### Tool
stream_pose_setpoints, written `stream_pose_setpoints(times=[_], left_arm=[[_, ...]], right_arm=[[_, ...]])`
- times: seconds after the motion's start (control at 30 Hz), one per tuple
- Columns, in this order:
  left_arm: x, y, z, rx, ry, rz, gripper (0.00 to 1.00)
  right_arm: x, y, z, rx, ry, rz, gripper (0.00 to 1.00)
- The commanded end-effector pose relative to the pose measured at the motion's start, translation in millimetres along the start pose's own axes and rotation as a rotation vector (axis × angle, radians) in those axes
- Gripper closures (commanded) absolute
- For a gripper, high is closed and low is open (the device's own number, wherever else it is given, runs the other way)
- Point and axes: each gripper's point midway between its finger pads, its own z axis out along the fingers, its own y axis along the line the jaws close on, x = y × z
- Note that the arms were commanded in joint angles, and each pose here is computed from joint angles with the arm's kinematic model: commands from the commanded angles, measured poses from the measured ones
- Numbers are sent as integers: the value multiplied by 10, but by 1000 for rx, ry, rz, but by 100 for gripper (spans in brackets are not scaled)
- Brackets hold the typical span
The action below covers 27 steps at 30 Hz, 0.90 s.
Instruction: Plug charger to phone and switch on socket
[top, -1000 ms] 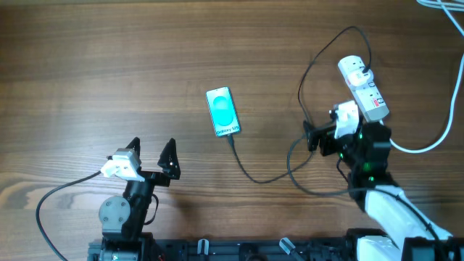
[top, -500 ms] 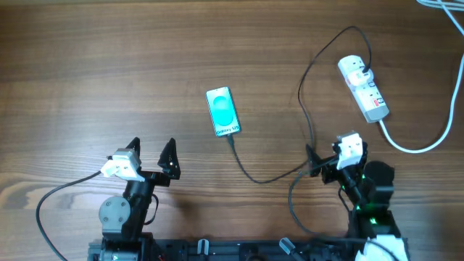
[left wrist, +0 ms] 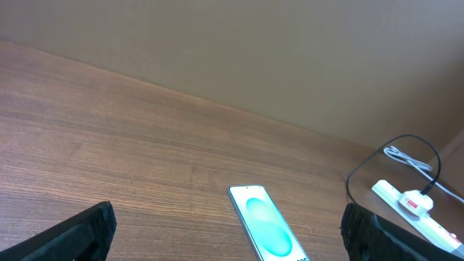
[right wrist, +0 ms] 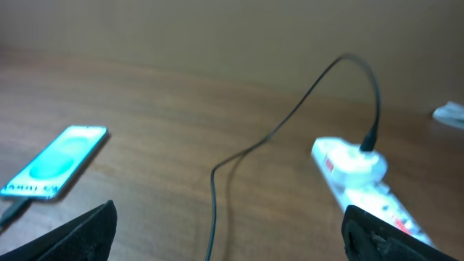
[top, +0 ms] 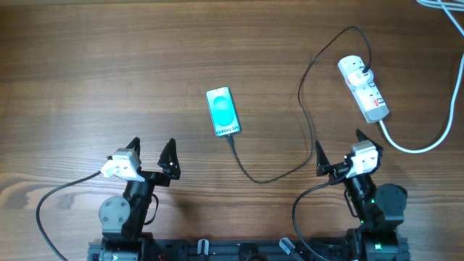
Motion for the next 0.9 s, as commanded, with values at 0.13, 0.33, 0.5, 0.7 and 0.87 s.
stream_pose_setpoints(times=[0.13, 0.33, 0.5, 0.7, 0.87], left_arm=[[10, 17, -1, -8, -2, 20, 0], [10, 17, -1, -8, -2, 20, 0], [10, 17, -1, -8, -2, 20, 0], [10, 17, -1, -8, -2, 20, 0], [10, 17, -1, -8, -2, 20, 0]], right_arm=[[-304, -173, -122, 111, -136, 38, 0], [-303, -180, -122, 116, -138, 69, 0], [-302, -180, -122, 116, -137, 70, 1], [-302, -180, -122, 116, -137, 70, 1], [-302, -180, -122, 116, -137, 70, 0]])
